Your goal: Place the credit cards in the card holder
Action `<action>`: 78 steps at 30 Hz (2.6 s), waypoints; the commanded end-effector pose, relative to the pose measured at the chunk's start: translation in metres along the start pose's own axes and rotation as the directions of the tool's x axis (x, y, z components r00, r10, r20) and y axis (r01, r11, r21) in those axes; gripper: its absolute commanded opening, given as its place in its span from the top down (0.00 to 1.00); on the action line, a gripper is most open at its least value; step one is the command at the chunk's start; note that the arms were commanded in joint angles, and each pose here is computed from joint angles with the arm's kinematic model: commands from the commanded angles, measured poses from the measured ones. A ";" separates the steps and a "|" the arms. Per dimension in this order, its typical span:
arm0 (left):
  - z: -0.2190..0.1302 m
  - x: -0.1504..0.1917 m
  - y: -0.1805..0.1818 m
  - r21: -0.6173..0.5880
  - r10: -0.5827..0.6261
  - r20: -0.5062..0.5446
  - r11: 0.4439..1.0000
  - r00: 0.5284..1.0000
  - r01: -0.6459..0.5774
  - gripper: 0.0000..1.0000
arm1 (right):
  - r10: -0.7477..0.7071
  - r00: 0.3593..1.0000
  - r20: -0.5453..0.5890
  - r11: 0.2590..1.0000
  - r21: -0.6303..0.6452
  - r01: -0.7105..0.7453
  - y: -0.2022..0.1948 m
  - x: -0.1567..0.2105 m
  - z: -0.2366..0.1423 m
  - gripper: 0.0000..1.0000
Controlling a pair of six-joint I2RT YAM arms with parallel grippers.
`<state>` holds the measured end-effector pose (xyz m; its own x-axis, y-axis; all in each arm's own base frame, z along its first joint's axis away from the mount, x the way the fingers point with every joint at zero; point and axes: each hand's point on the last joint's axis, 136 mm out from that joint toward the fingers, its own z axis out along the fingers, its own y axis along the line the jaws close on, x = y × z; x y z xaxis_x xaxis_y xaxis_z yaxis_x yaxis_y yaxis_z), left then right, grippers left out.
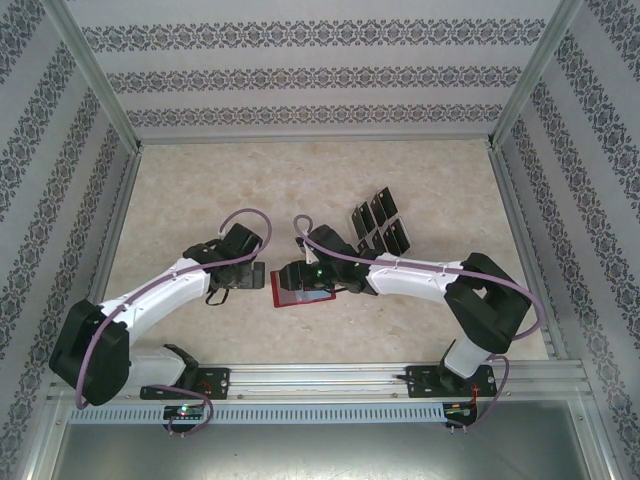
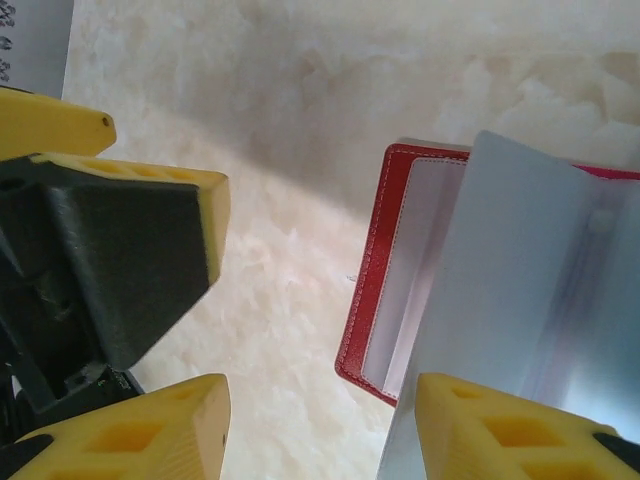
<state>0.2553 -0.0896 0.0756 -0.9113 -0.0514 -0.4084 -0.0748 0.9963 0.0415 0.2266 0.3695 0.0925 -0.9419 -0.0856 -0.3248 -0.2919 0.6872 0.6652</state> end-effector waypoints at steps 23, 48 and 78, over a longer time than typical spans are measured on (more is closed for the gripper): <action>-0.010 -0.006 -0.003 0.049 -0.035 0.006 0.998 0.999 0.035 0.01 | 0.113 0.992 -0.051 0.991 -0.065 -0.116 -0.022 0.004 0.037 0.41; 0.010 -0.005 -0.055 0.183 -0.016 -0.067 0.983 0.998 0.028 0.01 | 0.074 0.985 0.155 0.996 0.035 -0.081 -0.039 -0.034 -0.080 0.41; 0.041 0.026 -0.052 0.052 0.086 -0.106 0.995 0.991 -0.081 0.02 | -0.118 0.991 -0.062 0.742 0.658 0.130 -0.170 -0.057 -0.135 0.64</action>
<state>0.2517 -0.1407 0.0280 -0.9542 0.0163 -0.2988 0.0144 0.9999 0.0084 0.2997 0.1644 0.0868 -0.9152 -0.1907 -0.3549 -0.2194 0.9747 0.0421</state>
